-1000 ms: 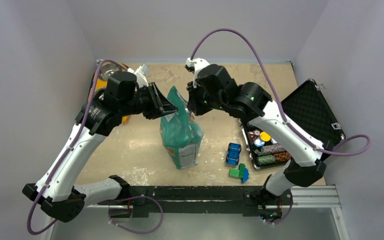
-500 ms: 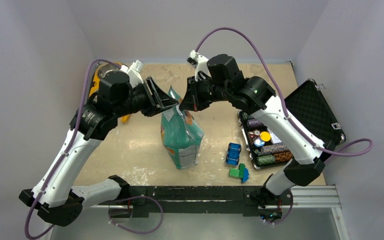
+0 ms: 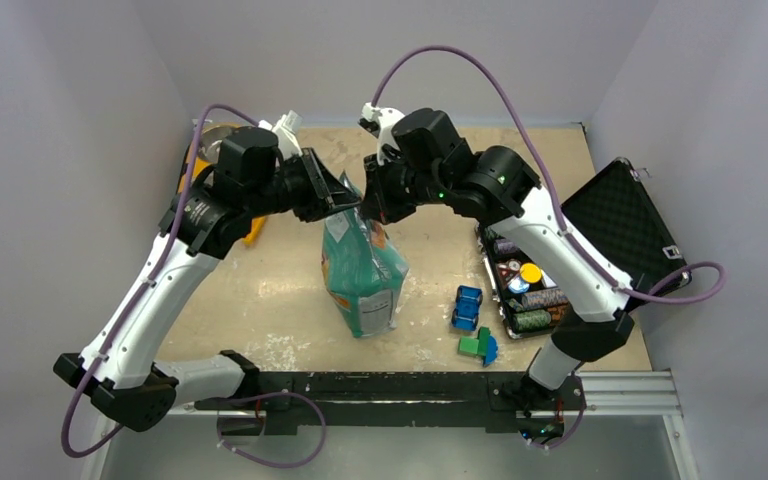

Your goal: Serve the pet food

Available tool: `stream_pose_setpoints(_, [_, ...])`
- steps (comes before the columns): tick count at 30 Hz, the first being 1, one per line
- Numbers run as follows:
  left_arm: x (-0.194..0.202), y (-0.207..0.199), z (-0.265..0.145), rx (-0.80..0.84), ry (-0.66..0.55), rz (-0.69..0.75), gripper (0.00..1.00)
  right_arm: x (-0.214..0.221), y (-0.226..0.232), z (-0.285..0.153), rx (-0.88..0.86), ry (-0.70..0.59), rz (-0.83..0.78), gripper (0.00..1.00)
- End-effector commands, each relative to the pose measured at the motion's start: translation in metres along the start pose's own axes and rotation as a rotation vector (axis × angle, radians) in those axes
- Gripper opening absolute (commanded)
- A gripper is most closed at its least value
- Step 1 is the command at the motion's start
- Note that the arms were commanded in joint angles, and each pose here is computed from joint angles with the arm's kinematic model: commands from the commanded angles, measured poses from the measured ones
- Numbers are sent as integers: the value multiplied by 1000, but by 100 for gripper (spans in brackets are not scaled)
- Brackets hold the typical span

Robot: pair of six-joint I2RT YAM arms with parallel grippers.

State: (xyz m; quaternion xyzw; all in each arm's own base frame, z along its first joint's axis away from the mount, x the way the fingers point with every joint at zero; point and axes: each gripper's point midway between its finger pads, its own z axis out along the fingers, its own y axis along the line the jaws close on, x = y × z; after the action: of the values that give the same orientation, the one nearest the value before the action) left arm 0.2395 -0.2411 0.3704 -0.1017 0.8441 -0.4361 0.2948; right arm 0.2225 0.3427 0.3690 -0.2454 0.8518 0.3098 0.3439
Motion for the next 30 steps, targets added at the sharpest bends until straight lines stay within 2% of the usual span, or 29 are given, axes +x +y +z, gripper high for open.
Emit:
stream_pose_setpoints(1, [-18,-8,4,8,-57,45,9,8,-9,-14,138,52,-79,0])
stream_pose_setpoints(2, [-19,-8,4,7,-58,48,2,8,-13,-13,174,61,-86,0])
stream_pose_setpoints(3, [-18,-7,4,4,-59,48,0,10,-17,-14,205,68,-94,0])
stream_pose_setpoints(7, [-23,-4,1,-26,-85,17,0,18,-23,-14,263,93,-111,1])
stream_pose_setpoints(15, [-25,-4,-4,-65,-87,-16,0,28,-10,-20,219,129,-115,19])
stream_pose_setpoints(18, [-27,-6,-4,-63,-88,-15,0,32,-6,-21,194,138,-106,21])
stream_pose_setpoints(23, [-28,-6,-7,-72,-93,-8,0,39,0,-26,153,150,-86,15])
stream_pose_setpoints(27, [-27,-4,-8,-77,-93,-4,0,49,0,-31,141,162,-74,1])
stream_pose_setpoints(30, [-26,-4,-9,-75,-91,2,0,50,12,-32,58,139,-76,0])
